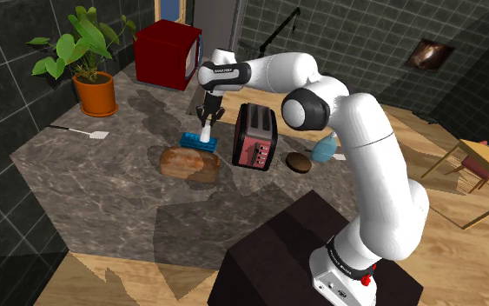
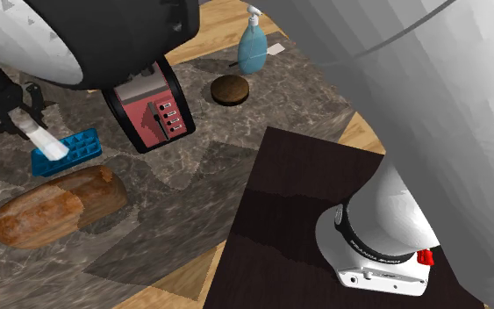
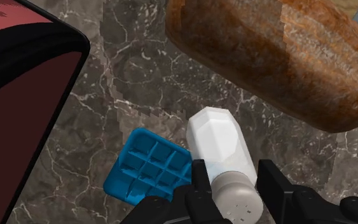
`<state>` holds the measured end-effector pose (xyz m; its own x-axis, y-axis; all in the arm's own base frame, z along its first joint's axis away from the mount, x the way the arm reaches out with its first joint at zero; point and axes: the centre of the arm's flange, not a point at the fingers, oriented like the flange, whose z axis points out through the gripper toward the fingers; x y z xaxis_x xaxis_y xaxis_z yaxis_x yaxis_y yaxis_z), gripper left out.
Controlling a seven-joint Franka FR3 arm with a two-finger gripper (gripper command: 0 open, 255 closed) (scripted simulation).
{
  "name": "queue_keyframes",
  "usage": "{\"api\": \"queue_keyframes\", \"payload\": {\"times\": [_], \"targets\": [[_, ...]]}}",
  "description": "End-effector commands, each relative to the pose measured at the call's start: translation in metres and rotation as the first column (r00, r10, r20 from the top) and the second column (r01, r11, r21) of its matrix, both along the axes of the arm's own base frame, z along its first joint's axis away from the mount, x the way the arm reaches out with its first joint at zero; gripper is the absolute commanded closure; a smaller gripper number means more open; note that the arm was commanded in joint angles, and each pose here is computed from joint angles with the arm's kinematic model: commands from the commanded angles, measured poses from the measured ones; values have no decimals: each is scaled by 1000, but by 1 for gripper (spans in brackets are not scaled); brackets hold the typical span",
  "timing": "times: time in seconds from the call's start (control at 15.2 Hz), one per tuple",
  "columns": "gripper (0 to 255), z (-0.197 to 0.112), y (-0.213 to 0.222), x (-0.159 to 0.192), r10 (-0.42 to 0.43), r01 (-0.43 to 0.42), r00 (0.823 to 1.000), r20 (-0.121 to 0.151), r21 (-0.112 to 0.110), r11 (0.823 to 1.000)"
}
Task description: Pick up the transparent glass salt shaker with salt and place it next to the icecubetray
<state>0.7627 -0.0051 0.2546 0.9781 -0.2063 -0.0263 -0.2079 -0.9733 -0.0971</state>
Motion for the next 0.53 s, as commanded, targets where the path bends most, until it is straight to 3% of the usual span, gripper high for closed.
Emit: {"api": "queue_keyframes", "payload": {"times": [0.0, 0.46], "targets": [[255, -9, 0, 0, 0, 0, 1000, 0, 0, 1000], [255, -46, 0, 0, 0, 0, 1000, 0, 0, 1000]]}}
